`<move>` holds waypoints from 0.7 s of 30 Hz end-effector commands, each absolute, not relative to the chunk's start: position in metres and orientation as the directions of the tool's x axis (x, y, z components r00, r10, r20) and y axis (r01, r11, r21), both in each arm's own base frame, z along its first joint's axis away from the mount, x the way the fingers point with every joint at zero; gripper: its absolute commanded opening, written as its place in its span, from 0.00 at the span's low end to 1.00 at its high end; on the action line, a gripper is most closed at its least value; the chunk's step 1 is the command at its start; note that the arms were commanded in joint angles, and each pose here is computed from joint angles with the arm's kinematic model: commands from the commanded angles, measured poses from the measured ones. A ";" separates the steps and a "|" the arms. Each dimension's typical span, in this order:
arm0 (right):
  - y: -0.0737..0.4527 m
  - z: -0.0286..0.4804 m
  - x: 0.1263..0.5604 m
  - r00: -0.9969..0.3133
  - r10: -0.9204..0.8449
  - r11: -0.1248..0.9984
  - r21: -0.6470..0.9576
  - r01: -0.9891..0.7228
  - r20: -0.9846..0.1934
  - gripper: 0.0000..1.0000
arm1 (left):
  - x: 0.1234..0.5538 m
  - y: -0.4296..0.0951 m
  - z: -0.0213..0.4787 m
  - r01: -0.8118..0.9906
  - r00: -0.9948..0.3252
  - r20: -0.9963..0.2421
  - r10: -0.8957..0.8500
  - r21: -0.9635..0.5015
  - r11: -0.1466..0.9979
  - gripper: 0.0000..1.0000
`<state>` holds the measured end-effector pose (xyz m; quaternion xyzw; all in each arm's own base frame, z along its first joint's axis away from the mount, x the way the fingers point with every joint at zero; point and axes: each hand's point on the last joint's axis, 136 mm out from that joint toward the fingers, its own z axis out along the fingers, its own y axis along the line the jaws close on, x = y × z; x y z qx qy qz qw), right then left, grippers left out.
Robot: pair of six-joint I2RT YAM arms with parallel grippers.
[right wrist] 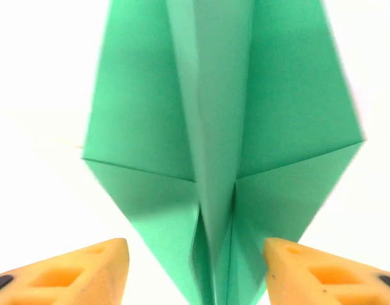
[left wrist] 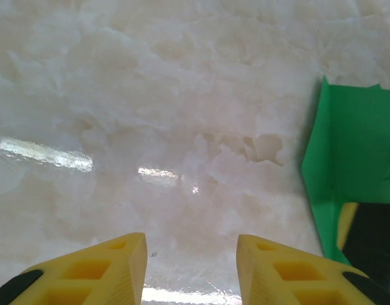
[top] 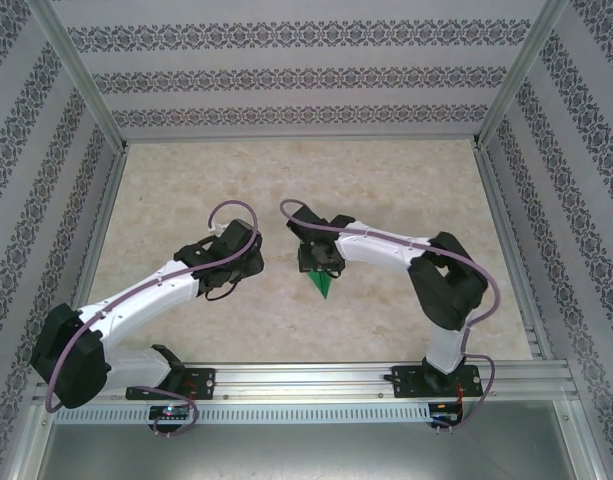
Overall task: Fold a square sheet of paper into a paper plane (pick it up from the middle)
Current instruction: Move the paper plane to the center of the table.
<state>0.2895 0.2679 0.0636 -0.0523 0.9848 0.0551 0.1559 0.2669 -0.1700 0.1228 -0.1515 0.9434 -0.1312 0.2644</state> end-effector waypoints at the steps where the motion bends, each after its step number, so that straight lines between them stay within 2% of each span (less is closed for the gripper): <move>1: 0.270 0.111 0.295 -0.900 -0.085 0.979 0.131 -0.155 -0.427 0.65 | 0.276 -0.159 0.149 -0.196 -0.761 -0.543 -0.355 -0.328 0.924 0.44; 6: 0.234 0.174 0.301 -0.796 -0.061 0.992 0.050 -0.114 -0.602 0.67 | 0.277 -0.149 0.162 -0.193 -0.723 -0.593 -0.354 -0.319 0.928 0.47; 10: 0.176 0.226 0.301 -0.618 -0.012 1.000 -0.019 0.005 -0.786 0.69 | 0.276 -0.133 0.172 -0.202 -0.681 -0.649 -0.341 -0.281 0.938 0.52; 11: 0.154 0.237 0.301 -0.559 0.005 0.996 -0.044 0.074 -0.829 0.77 | 0.276 -0.127 0.175 -0.204 -0.665 -0.668 -0.335 -0.269 0.941 0.56; 12: 0.133 0.244 0.298 -0.512 0.022 0.987 -0.062 0.147 -0.858 0.93 | 0.276 -0.123 0.177 -0.205 -0.651 -0.685 -0.328 -0.258 0.944 0.60; 13: 0.112 0.247 0.297 -0.465 0.024 0.974 -0.083 0.209 -0.885 0.98 | 0.276 -0.117 0.181 -0.209 -0.629 -0.706 -0.324 -0.247 0.946 0.66; 15: 0.083 0.245 0.297 -0.414 -0.002 0.959 -0.119 0.256 -0.910 0.98 | 0.278 -0.108 0.189 -0.210 -0.586 -0.751 -0.305 -0.222 0.952 0.77; 18: 0.043 0.220 0.305 -0.423 -0.027 0.942 -0.164 0.291 -0.906 0.98 | 0.284 -0.087 0.199 -0.246 -0.523 -0.814 -0.251 -0.137 0.960 0.96; 19: 0.031 0.209 0.307 -0.441 -0.020 0.937 -0.170 0.305 -0.897 0.98 | 0.287 -0.081 0.201 -0.261 -0.516 -0.826 -0.228 -0.102 0.960 1.00; 21: 0.000 0.178 0.310 -0.497 0.043 0.918 -0.161 0.361 -0.867 0.98 | 0.295 -0.066 0.201 -0.276 -0.528 -0.833 -0.164 -0.014 0.961 1.00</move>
